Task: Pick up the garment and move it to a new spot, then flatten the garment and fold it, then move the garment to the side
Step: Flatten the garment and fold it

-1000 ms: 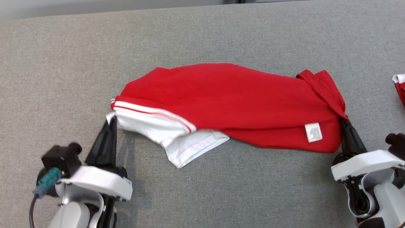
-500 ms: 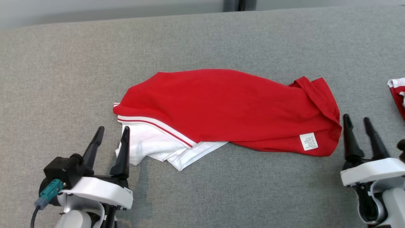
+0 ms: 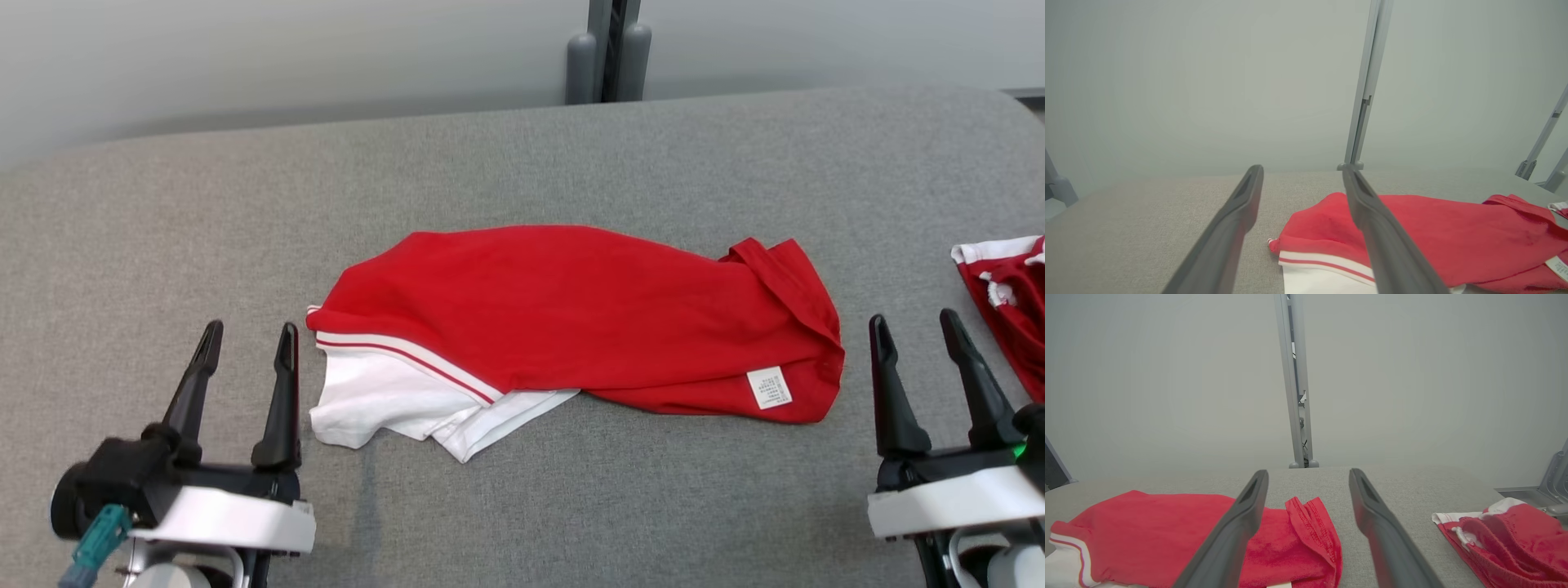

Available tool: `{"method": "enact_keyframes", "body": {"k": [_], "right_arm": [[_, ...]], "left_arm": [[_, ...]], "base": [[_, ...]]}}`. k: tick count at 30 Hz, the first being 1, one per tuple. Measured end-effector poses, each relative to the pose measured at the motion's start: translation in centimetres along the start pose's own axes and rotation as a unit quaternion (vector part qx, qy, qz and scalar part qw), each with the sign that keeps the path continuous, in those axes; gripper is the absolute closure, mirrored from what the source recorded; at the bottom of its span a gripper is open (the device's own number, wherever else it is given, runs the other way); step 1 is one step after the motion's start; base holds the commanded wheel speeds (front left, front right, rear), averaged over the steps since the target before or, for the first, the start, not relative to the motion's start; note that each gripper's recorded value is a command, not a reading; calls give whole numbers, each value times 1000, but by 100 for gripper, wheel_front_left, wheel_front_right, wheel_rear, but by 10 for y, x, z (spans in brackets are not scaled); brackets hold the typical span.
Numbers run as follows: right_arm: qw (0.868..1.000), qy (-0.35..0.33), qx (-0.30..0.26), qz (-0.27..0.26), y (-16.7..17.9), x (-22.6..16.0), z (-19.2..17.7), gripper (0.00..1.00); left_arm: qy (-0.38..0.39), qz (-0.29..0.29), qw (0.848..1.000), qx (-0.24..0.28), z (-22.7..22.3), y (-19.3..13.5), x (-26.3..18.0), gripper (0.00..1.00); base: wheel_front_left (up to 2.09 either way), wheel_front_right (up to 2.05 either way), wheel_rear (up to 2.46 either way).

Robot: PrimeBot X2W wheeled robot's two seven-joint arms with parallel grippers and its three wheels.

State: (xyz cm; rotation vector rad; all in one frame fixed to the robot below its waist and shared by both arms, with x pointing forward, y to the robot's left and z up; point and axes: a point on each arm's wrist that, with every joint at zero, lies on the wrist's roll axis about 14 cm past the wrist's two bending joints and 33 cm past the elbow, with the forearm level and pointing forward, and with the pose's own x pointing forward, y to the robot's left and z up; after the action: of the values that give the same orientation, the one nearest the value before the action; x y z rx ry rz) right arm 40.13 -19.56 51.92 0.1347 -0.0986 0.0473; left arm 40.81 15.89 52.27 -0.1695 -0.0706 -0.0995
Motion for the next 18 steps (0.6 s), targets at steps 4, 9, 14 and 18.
{"method": "enact_keyframes", "body": {"k": [4,9,14,18], "right_arm": [[1000,3,-3,1,5,-13,6,0],[1000,3,-2,-1,8,-26,13,0],[1000,2,0,-2,9,-32,18,0],[1000,1,1,-2,10,-34,20,0]], "left_arm": [[5,5,1000,4,-1,1,-15,0],[10,10,1000,10,-1,5,-30,0],[13,10,1000,14,0,6,-36,0],[15,9,1000,12,1,6,-37,0]], "base": [[0,0,0],[0,0,0],[0,0,0],[0,0,0]]}}
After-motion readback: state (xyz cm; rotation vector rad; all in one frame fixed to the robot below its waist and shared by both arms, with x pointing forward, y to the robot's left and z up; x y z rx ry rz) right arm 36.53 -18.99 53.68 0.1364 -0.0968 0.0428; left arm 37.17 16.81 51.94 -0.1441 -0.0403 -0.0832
